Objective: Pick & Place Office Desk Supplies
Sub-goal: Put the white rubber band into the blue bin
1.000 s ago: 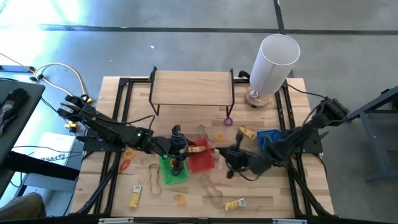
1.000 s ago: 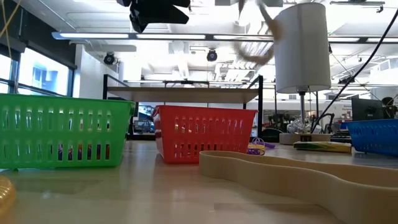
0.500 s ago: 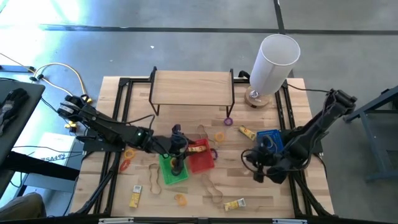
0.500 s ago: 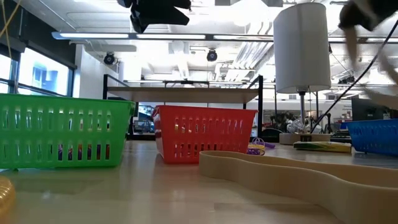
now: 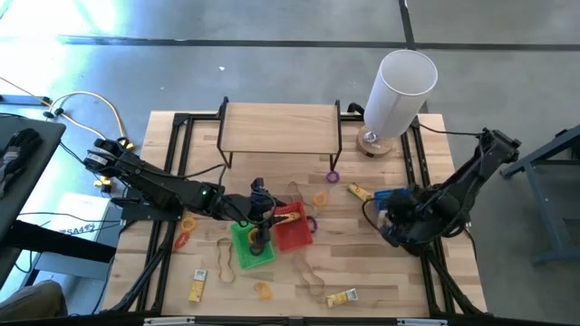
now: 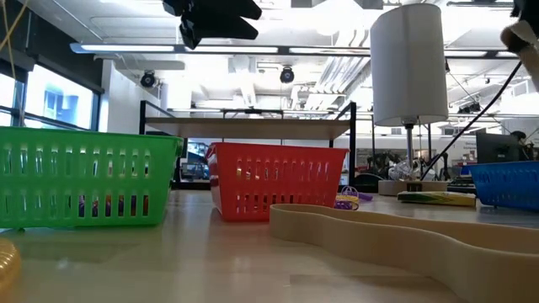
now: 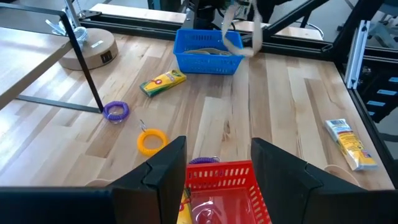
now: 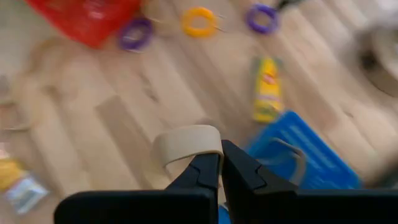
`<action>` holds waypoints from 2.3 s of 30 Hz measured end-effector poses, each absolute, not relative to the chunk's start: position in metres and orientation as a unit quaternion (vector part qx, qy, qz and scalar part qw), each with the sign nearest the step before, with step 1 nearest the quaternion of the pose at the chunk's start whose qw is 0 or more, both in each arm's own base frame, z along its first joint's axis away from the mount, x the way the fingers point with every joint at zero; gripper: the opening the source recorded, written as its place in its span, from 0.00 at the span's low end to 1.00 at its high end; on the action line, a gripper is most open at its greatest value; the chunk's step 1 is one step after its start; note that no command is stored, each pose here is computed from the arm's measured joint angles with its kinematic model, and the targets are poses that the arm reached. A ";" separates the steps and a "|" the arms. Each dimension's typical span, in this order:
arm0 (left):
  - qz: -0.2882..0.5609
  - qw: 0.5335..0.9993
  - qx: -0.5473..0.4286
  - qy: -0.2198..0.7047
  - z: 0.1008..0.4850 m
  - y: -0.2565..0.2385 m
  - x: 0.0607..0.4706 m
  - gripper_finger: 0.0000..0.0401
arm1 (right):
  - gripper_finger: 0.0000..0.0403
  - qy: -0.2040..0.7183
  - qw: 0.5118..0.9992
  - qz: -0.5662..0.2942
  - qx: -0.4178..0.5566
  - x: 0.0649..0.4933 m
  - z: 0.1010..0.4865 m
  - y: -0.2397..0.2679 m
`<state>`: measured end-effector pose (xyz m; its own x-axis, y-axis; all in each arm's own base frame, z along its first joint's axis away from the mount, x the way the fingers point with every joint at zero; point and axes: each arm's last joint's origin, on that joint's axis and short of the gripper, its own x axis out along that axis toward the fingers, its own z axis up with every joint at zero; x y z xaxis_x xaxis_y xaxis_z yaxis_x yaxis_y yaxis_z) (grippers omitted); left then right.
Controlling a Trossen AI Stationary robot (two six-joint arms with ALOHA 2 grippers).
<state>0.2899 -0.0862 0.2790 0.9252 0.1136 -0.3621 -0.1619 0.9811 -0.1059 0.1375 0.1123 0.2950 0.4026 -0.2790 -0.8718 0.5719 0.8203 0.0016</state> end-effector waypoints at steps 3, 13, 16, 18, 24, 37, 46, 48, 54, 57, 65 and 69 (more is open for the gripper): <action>0.069 0.979 -0.061 0.181 0.279 -0.086 0.290 0.43 | 0.01 0.510 0.789 -0.305 0.157 0.128 0.298 0.105; 0.067 0.979 -0.044 0.186 0.278 -0.086 0.289 0.43 | 0.01 0.536 0.749 -0.355 0.161 0.138 0.293 0.094; 0.068 0.978 -0.042 0.191 0.277 -0.086 0.289 0.43 | 0.01 0.547 0.736 -0.367 0.155 0.146 0.290 0.088; 0.068 0.978 -0.042 0.194 0.276 -0.086 0.289 0.43 | 0.01 0.563 0.723 -0.370 0.152 0.151 0.288 0.084; 0.070 0.975 -0.046 0.206 0.274 -0.087 0.287 0.43 | 0.01 0.605 0.691 -0.367 0.147 0.162 0.281 0.078; 0.071 0.974 -0.046 0.209 0.273 -0.087 0.287 0.43 | 0.01 0.682 0.652 -0.294 0.154 0.165 0.279 0.072; 0.073 0.974 -0.058 0.208 0.273 -0.087 0.287 0.43 | 0.01 0.692 0.658 -0.266 0.134 0.167 0.282 0.058; 0.075 0.973 -0.062 0.210 0.273 -0.087 0.287 0.43 | 0.01 0.696 0.659 -0.257 0.126 0.167 0.282 0.056; 0.070 0.971 -0.057 0.220 0.271 -0.091 0.284 0.43 | 0.01 0.715 0.652 -0.228 0.105 0.155 0.274 0.051; 0.065 0.972 -0.052 0.221 0.271 -0.093 0.283 0.43 | 0.01 0.735 0.629 -0.225 0.115 0.143 0.261 0.047; 0.070 0.972 -0.047 0.221 0.271 -0.089 0.285 0.43 | 0.01 0.748 0.603 -0.247 0.128 0.139 0.248 0.041; 0.077 0.971 -0.053 0.221 0.271 -0.086 0.286 0.43 | 0.01 0.727 0.587 -0.310 0.174 0.143 0.247 0.035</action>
<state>0.2859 -0.0857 0.2710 0.8910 0.1254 -0.4364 -0.1725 0.9825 -0.0698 0.1428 0.0353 0.2466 -0.2507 -0.1115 -0.9616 0.6169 0.7472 -0.2474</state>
